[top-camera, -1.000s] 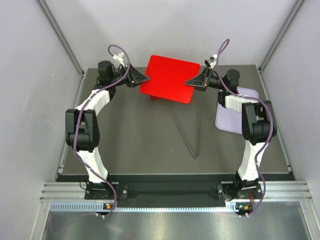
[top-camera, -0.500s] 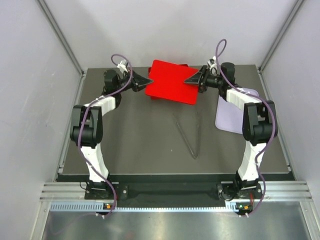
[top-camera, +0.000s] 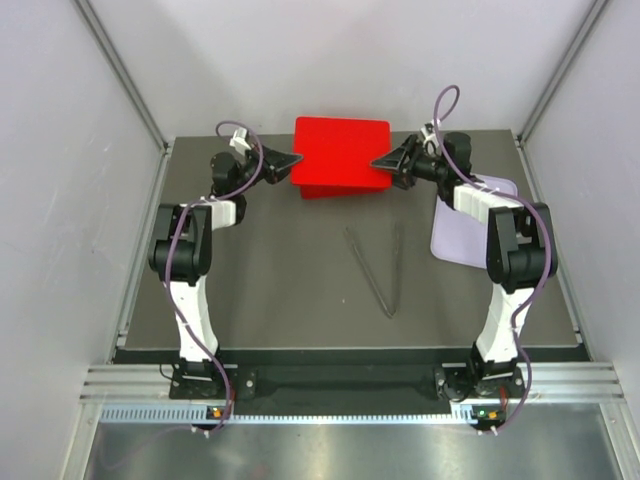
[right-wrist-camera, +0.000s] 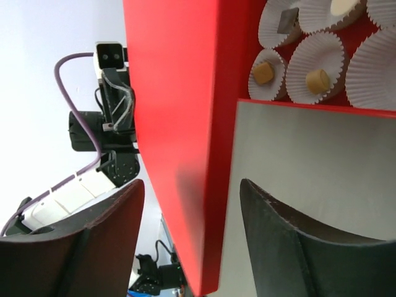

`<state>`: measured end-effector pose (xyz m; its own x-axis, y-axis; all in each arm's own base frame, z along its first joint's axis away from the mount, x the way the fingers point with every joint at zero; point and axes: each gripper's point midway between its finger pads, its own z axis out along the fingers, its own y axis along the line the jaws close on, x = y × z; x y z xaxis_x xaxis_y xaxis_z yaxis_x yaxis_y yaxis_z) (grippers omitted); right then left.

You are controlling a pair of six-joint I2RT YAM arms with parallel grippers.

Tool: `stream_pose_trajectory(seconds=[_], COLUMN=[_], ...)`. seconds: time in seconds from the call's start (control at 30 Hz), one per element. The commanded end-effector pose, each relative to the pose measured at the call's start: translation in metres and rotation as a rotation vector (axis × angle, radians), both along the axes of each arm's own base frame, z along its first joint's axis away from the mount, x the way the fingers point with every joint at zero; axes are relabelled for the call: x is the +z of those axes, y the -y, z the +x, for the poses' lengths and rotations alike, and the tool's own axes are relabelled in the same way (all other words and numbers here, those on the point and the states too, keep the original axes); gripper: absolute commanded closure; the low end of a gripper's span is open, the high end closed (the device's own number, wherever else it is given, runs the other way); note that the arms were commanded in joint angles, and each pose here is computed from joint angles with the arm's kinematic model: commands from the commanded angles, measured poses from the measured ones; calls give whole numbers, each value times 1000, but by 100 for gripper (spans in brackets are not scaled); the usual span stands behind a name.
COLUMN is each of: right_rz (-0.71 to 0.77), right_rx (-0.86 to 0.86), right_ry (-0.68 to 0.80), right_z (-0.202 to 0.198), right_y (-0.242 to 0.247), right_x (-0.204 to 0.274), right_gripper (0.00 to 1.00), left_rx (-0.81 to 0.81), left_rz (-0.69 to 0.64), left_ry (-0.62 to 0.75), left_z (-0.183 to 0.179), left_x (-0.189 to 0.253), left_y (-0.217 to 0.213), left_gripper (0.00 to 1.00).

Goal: Pack the chocolate

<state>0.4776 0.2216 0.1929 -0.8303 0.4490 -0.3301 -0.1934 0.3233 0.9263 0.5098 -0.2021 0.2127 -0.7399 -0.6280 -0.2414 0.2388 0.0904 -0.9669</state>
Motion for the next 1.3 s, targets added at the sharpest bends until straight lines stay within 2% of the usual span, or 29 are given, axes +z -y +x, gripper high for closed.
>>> stream_pose_trajectory(seconds=[0.0,0.03,0.1,0.2,0.27,0.3,0.33,0.37,0.43,0.5,0.53,0.67,0.77,0.93,1.27], right_rz=[19,15,8,-14,-33,-36,-44,-54,-88,-113,-126,-154,-165,-173,-154], right_rx=[-25,-29,-42,-71,-78,-78,-79,-86,-108,-122,-123,-122,-123,-117,-109], right_ry=[119,120,115,103,96,115,125,109,145,166,165,182,211,178,152], right_z=[11,14,22,34,41,46,50,55,68,82,88,107,120,131,136], right_y=[5,6,8,14,15,15,15,16,18,20,21,20,20,21,21], right_x=[32,31,25,15,5,10,9,0,3,3,-6,-9,-5,-25,-43], right_gripper=[39,45,50,51,55,59,71,77,86,87,88,92,95,100,100], left_rx=[23,22,34,45,52,53,51,51,58,71,71,107,122,127,124], left_rz=[-34,-30,-19,-6,0,7,14,23,64,125,155,262,320,406,549], left_ry=[145,145,138,123,120,118,119,112,98,113,65,43,31,24,-1], left_z=[9,11,16,25,30,35,38,41,50,59,61,76,83,93,101], left_x=[31,29,22,11,7,3,1,-3,-14,-21,-33,-52,-63,-80,-101], left_y=[-4,-3,-4,-4,-4,-4,-3,-3,-3,-4,-4,-9,-12,-16,-26], left_gripper=[100,100,100,100,100,100,100,100,100,99,97,90,79,77,68])
